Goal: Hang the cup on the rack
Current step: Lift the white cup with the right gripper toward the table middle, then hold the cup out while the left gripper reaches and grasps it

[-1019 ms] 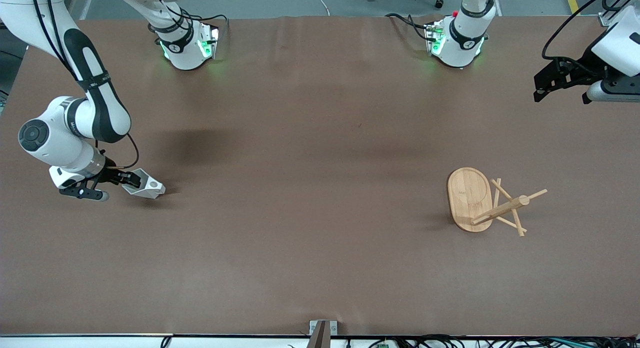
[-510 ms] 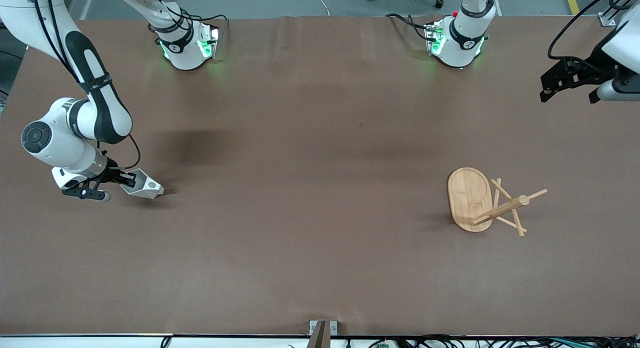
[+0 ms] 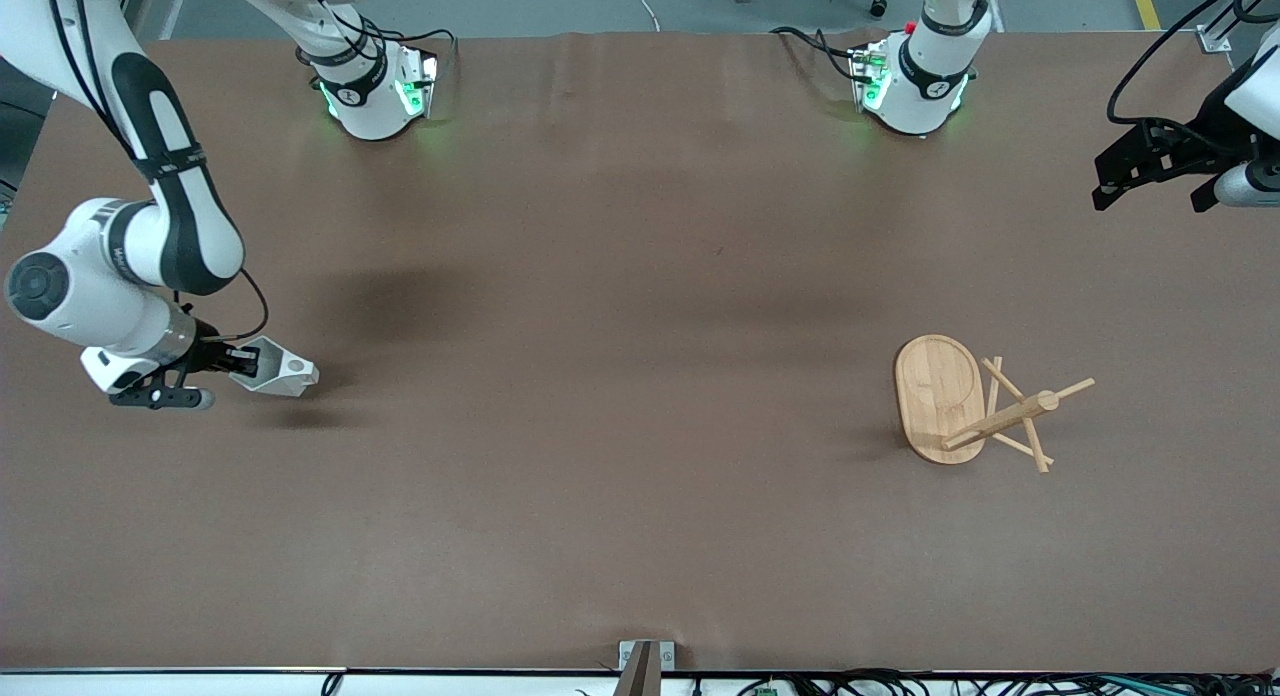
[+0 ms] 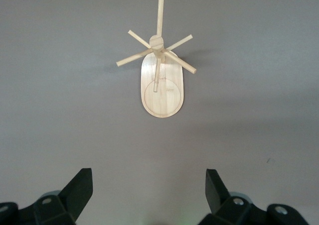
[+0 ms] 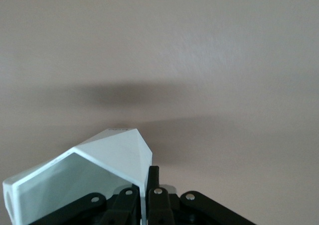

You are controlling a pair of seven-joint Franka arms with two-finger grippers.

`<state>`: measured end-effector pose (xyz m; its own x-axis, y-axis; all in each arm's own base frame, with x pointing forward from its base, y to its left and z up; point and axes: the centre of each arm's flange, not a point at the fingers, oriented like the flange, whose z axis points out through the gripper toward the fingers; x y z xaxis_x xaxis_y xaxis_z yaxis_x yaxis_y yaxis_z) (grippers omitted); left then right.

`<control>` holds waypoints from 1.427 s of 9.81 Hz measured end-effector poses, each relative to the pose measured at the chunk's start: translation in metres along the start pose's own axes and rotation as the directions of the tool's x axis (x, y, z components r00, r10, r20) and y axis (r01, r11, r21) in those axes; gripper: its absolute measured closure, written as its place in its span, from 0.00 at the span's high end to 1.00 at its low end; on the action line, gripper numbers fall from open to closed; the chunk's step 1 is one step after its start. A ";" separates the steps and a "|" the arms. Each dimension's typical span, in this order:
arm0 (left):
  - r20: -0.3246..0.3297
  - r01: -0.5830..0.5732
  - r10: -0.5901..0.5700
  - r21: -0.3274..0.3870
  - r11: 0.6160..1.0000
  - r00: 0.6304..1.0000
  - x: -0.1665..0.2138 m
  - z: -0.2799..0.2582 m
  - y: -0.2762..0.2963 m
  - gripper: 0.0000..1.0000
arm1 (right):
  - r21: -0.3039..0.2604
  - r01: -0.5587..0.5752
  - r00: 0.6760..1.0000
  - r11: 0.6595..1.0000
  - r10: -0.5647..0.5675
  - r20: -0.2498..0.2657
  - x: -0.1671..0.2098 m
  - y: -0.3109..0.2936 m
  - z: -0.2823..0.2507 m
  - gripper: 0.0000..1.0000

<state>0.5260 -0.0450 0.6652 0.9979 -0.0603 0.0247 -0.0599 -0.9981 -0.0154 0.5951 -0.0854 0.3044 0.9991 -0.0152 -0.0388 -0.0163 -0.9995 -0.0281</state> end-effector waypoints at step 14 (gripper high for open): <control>-0.176 -0.787 0.767 -0.115 0.606 0.617 -0.033 0.025 0.318 1.00 | 0.924 -0.182 0.966 0.337 -0.117 0.233 -0.031 -0.317 -0.078 0.04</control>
<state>0.4742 -0.3598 0.6343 0.5652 -0.8052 0.1796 -0.8244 -0.5594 0.0864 0.5724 0.2292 0.3927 0.9577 0.1088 -0.2666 -0.2226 -0.3077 -0.9251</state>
